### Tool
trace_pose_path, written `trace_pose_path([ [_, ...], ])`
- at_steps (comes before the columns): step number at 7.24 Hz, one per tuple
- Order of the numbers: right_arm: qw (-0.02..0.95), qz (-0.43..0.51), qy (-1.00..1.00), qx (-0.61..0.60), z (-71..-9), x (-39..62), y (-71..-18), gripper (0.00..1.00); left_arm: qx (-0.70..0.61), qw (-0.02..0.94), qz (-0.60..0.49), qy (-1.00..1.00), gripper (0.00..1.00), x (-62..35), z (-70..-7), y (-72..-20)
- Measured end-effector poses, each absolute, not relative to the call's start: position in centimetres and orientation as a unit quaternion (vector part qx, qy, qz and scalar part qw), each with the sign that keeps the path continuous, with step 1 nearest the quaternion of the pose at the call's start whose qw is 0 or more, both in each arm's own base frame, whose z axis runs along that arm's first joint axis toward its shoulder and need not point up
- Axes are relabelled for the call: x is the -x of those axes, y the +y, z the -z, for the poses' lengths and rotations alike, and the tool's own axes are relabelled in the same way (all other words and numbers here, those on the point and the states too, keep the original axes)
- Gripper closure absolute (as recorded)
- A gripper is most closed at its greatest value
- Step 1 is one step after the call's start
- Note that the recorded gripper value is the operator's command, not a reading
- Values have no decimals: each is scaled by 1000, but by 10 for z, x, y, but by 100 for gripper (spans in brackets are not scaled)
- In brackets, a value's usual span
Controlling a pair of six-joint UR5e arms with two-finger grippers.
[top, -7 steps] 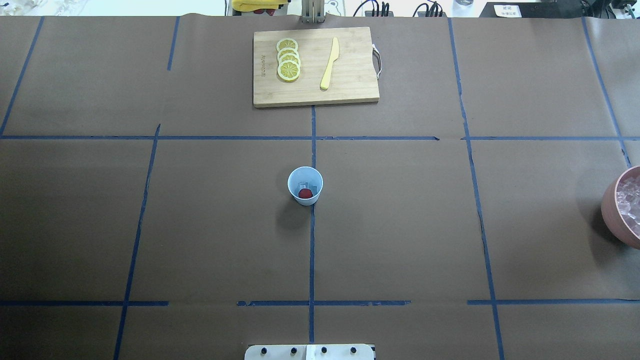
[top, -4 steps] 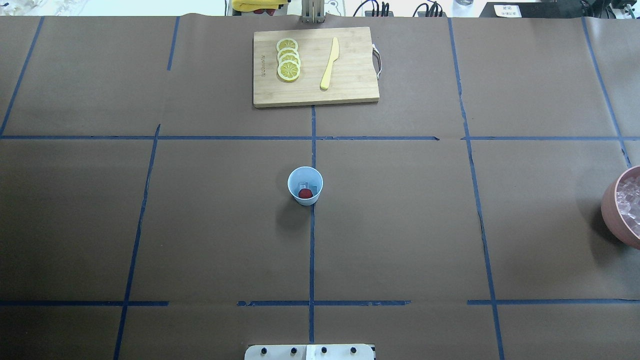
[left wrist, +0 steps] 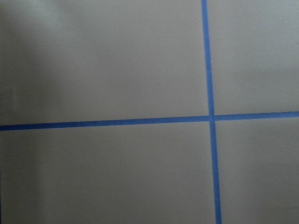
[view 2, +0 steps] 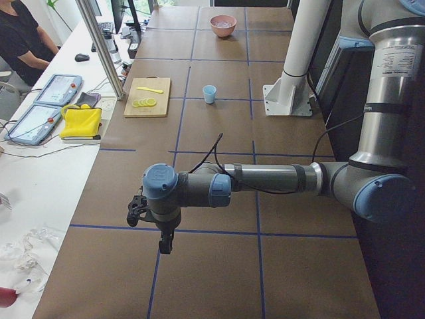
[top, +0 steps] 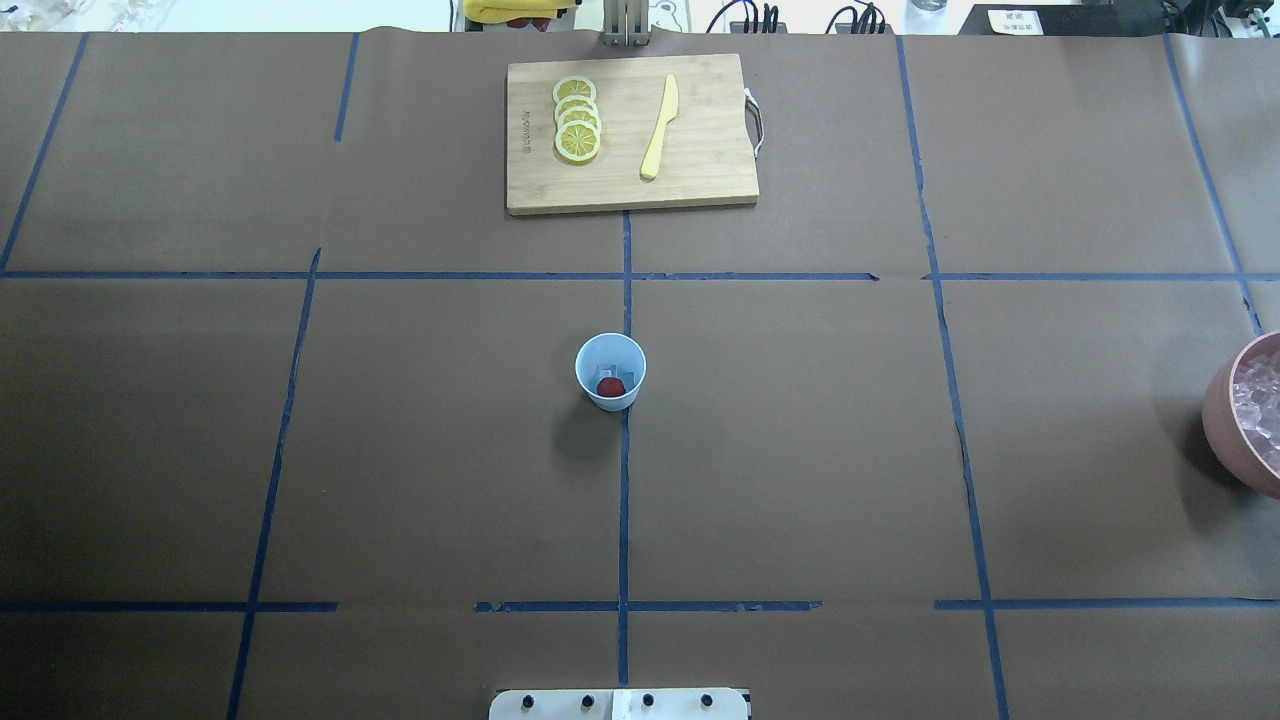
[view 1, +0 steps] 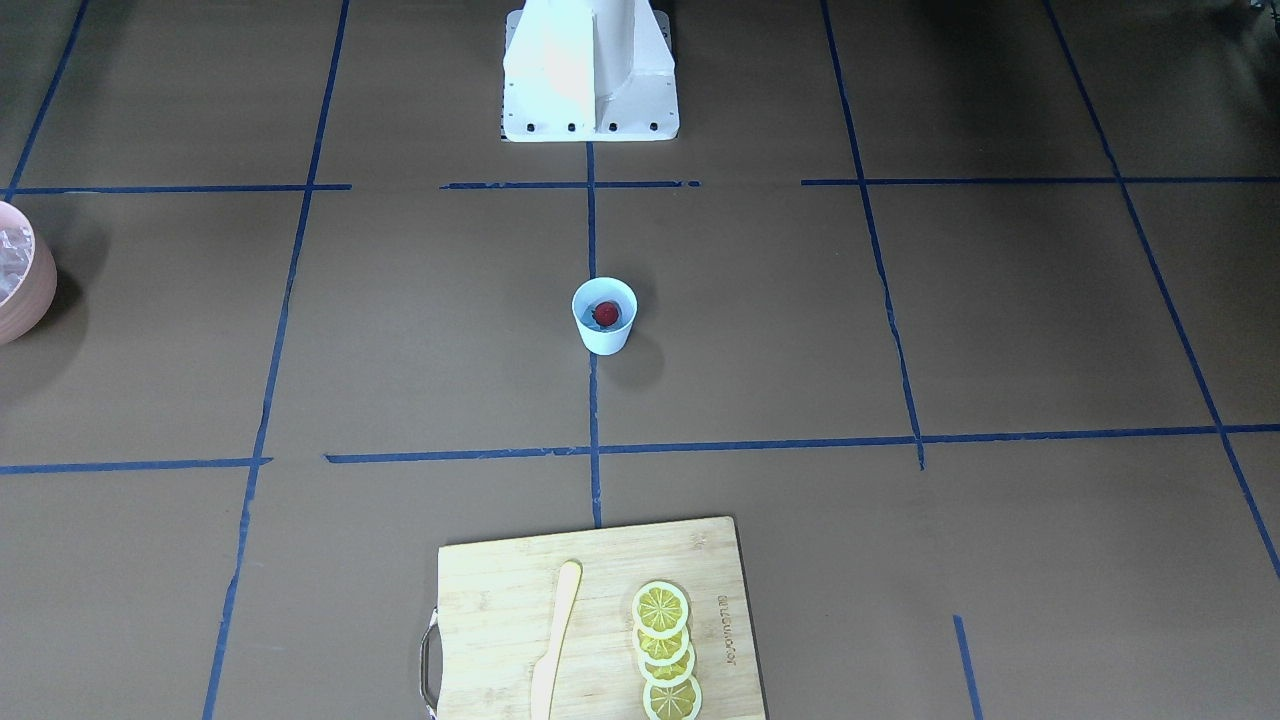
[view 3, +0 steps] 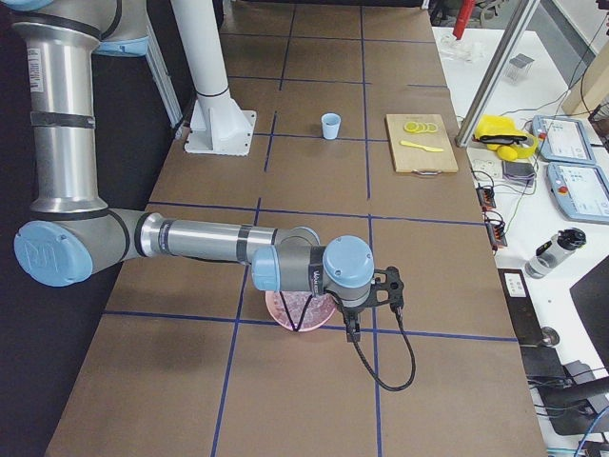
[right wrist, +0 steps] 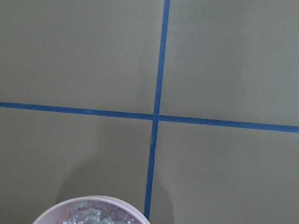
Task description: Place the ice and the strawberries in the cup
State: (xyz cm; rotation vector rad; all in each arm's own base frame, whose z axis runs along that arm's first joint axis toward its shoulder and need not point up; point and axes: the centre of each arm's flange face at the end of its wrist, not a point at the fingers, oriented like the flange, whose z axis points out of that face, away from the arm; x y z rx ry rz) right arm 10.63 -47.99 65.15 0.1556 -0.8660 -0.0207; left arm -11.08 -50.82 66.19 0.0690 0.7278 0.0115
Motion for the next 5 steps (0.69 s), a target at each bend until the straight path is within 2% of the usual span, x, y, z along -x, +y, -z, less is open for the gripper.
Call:
trace_pose_path([
  [5,904,9,-420,-73,-654,-106,-478,1,-3,923,-22,385,0,81,-670,-501],
])
